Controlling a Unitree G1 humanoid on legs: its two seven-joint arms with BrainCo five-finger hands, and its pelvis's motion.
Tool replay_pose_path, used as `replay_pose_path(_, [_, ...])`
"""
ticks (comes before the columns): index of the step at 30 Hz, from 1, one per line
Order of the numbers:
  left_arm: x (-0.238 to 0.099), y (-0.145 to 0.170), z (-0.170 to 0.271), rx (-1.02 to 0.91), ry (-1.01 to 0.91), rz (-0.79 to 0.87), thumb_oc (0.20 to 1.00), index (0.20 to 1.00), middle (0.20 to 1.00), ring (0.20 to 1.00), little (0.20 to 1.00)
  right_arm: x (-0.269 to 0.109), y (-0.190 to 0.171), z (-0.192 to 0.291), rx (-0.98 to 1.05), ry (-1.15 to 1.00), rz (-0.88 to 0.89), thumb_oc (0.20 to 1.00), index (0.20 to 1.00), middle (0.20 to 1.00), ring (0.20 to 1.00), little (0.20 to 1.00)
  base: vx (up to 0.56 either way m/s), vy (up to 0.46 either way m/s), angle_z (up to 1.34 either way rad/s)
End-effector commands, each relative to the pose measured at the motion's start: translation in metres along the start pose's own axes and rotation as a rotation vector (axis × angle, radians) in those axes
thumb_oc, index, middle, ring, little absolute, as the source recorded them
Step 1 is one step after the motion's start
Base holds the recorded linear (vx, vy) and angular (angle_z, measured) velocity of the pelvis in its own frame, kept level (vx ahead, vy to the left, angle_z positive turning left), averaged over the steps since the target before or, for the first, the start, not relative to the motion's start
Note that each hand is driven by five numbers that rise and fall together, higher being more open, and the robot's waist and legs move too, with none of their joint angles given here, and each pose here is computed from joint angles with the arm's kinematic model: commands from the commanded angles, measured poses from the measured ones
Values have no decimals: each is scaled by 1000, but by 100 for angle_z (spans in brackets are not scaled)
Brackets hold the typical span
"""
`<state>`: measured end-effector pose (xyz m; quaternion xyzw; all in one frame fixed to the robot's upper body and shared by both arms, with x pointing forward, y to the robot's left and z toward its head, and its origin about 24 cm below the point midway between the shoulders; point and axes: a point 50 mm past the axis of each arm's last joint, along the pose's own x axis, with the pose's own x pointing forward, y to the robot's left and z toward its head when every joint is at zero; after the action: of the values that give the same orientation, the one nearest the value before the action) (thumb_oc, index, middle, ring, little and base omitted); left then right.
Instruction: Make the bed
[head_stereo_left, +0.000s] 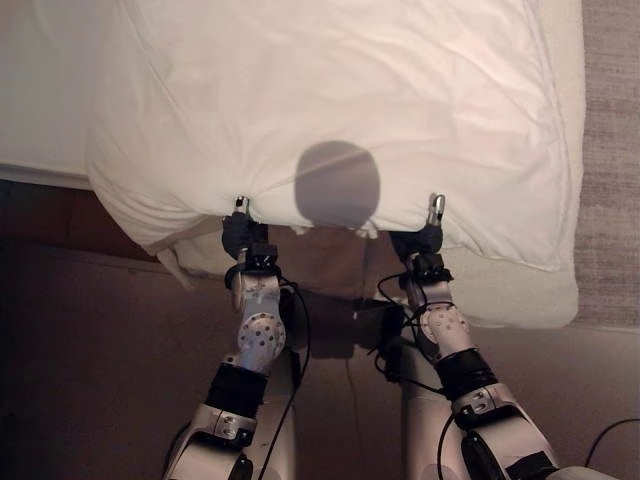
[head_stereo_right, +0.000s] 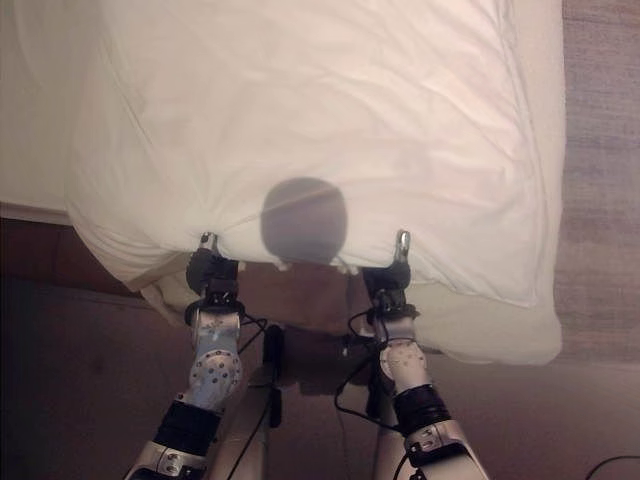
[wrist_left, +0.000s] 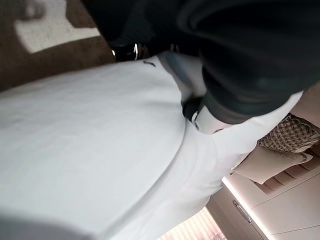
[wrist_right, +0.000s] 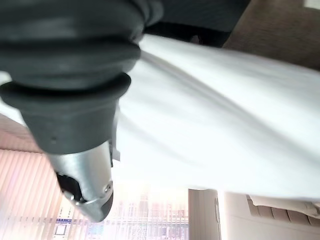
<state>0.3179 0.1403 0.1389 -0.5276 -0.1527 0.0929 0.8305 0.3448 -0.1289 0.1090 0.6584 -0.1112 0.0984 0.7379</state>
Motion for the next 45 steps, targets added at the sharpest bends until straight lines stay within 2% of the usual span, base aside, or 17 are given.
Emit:
replay_pose_path(1, [12,17,112,21,-497,48,200,200,200,200,200,-13,7,119,-91,-447,34,1000,1000,1000,1000,1000,0,0,0])
replay_pose_path(11, [12,21,116,31,-515,77,200,200,200,200,200,-25,1,144,-156,-502,-13,1000,1000,1000,1000,1000,3,-2,-2])
replay_pose_path(29, [17,37,132,56,-569,169,200,200,200,200,200,-25,11,163,-225,-541,4,1000,1000,1000,1000,1000,-1,-1,-1])
replay_pose_path(30, [17,37,132,54,-569,169,200,200,200,200,200,-25,11,162,-224,-538,6,953,953,953,953,953,0,0,0])
replay_pose_path(31, [17,38,131,52,-567,171,200,200,200,200,200,-25,11,161,-225,-535,9,558,558,558,558,558,0,0,0])
replay_pose_path(32, [17,38,130,49,-565,170,200,200,200,200,200,-24,11,160,-225,-531,11,272,272,272,272,272,0,0,0])
replay_pose_path(33, [17,39,130,49,-562,171,200,200,200,200,200,-24,11,160,-226,-528,13,200,200,200,200,200,0,0,0])
replay_pose_path(44, [15,49,132,27,-570,216,200,200,200,200,200,-24,15,147,-220,-488,59,200,200,200,200,200,0,0,0])
replay_pose_path(45, [14,52,130,16,-562,225,332,332,332,332,332,-24,17,143,-210,-480,76,200,200,200,200,200,0,0,0])
